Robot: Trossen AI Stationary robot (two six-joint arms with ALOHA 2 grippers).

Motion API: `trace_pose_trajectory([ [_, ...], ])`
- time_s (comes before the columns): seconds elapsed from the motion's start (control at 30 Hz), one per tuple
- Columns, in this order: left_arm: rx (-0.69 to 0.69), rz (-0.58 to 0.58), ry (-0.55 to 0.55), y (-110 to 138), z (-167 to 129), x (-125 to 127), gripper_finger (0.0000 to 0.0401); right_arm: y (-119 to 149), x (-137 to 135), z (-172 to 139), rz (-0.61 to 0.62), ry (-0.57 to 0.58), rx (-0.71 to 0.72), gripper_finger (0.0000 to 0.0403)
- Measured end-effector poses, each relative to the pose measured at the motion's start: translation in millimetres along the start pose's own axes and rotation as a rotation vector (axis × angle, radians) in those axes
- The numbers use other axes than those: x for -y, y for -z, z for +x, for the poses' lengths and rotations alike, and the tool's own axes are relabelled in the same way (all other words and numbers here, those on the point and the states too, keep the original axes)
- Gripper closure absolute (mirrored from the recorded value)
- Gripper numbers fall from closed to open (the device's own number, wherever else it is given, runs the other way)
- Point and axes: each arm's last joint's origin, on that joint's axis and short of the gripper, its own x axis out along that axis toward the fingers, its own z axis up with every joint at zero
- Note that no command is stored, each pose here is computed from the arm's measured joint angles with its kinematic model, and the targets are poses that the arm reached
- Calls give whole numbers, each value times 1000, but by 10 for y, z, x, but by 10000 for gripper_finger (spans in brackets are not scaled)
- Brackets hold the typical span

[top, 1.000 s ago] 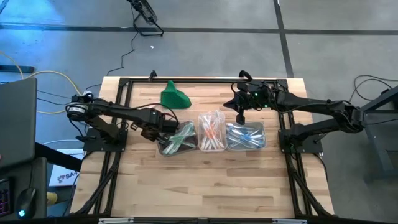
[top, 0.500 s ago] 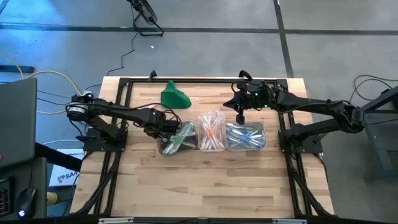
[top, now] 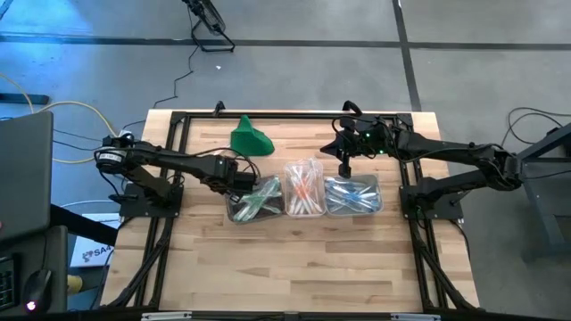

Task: Pick & Place Toothbrushes
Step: Adjust the black bin on the table

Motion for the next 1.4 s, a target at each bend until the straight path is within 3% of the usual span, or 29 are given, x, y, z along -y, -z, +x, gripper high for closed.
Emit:
trace_pose_trajectory([
  [0.13,-62,-55,-26,34,-3,-41,401,0,0,0,1,0,0,398],
  [0.33,-186,-89,127,40,-10,60,401,0,0,0,2,0,0,398],
  [0.53,-189,-95,237,9,-22,149,401,0,0,0,2,0,0,398],
  [1.4,-30,-115,211,-53,-19,168,401,1,0,0,-4,0,-1,398],
])
